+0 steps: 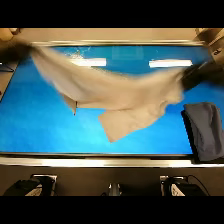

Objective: Fold the shirts.

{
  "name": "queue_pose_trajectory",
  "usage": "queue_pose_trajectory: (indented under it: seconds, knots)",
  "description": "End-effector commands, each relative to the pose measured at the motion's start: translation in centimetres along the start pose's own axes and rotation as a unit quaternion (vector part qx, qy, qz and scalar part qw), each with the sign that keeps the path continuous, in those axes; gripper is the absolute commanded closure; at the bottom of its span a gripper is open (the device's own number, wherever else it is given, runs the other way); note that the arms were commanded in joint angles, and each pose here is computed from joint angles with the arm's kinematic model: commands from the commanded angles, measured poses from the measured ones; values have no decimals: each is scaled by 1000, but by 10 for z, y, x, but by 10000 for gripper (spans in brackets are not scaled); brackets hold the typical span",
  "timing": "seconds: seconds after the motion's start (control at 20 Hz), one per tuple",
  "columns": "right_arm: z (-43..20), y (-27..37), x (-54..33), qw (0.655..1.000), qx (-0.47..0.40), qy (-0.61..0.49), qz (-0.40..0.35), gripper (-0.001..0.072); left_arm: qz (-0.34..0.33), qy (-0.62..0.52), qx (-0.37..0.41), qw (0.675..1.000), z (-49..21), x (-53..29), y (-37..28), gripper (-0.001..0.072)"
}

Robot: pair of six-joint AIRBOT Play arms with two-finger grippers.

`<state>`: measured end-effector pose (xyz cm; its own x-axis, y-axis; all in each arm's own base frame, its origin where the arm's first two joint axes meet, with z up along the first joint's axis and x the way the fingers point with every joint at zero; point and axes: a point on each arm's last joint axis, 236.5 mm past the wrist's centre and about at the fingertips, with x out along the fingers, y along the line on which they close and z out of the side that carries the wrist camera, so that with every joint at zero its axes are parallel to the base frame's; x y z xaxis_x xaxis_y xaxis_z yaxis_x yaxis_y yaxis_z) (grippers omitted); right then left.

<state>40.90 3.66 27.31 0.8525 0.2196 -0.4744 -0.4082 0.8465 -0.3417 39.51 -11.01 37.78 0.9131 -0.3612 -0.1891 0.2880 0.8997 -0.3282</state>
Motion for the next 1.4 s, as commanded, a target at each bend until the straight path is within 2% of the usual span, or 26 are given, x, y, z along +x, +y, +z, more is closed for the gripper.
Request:
queue_pose_trajectory:
  seconds: [0.0, 0.1, 0.2, 0.35, 0.5, 0.75, 0.9, 1.15, 1.35]
  knots:
    - [153, -68, -216, 934, -84, -240, -249, 691, -12, -280, 52, 958, 175, -170, -60, 683]
    - [171, -56, -282, 910, -68, -307, -272, 691, -26, -316, 58, 947, 189, -219, -78, 683]
    - [169, -45, -304, 907, -61, -318, -269, 691, -24, -300, 56, 952, 178, -231, -79, 683]
    - [164, -40, -306, 911, -62, -310, -264, 691, -9, -262, 59, 963, 162, -225, -73, 683]
    - [152, -41, -275, 931, -58, -269, -239, 691, 47, -245, 79, 965, 158, -212, -47, 683]
    - [102, -47, -150, 982, -34, -118, -145, 692, 189, -65, 95, 975, 97, -108, 45, 681]
    - [60, -52, -45, 997, -10, -26, -78, 692, 217, 53, 104, 969, 34, -10, 91, 682]
    - [-32, -16, 123, 992, 39, 107, 47, 692, 245, 243, 93, 934, -110, 114, 166, 681]
    - [-93, 20, 217, 979, 84, 163, 84, 690, 259, 339, 85, 900, -194, 153, 203, 681]
